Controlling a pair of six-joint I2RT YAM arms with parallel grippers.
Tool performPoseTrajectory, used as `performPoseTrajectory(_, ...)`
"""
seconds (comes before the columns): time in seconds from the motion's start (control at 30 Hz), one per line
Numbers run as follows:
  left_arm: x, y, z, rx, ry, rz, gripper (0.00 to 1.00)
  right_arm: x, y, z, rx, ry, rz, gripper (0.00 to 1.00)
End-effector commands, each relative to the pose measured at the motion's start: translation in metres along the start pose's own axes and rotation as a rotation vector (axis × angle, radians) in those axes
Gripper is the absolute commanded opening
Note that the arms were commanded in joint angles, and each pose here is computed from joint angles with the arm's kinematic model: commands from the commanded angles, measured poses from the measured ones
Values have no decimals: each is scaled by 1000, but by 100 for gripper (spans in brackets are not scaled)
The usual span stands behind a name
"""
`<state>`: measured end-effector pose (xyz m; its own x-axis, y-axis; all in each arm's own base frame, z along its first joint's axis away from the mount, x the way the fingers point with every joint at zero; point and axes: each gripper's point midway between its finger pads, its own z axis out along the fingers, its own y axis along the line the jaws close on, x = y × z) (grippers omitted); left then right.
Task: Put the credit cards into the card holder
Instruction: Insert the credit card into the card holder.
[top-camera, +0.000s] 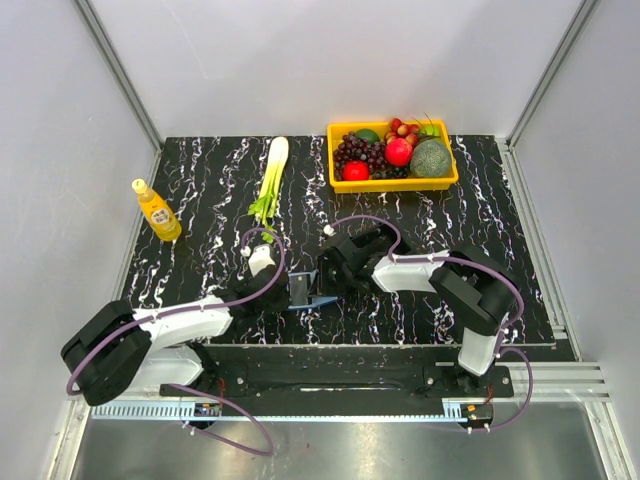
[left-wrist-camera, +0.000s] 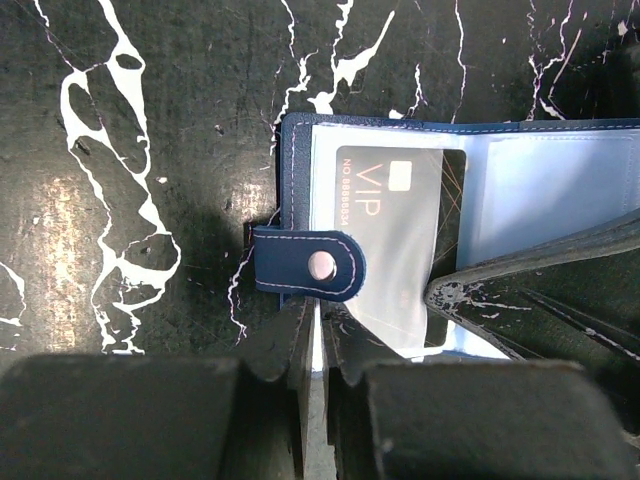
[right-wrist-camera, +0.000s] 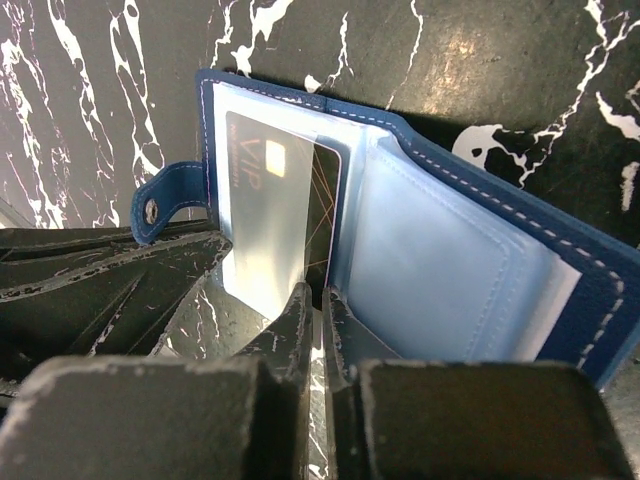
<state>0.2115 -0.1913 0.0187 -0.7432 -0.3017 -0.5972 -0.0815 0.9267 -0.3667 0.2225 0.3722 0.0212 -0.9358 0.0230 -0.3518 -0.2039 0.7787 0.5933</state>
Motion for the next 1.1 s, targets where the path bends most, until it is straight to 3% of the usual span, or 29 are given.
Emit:
performPoseTrajectory(0.0, -1, -6, -3, 36, 0, -12, 13, 11, 11, 9, -30, 31, -21, 11)
performPoseTrajectory(0.1, -1, -4, -4, 30, -4, -11, 14, 10, 7, 6, -16, 15, -16, 17)
performPoseTrajectory(0.33, 1, 3, -5, 21, -10, -34, 15, 4, 19, -2, -61, -11, -22, 46)
performPoseTrajectory(0.47, 0, 1, -6, 37, -13, -45, 15, 5, 20, 1, -63, 0, -21, 47)
performPoseTrajectory(0.6, 1, -2, -6, 61, -14, -60, 15, 5, 26, 2, -84, 1, -31, 41)
performPoseTrajectory(1.07, -8, -14, -10, 143, -59, -97, 15, 19, 41, 14, -135, 49, -28, 43)
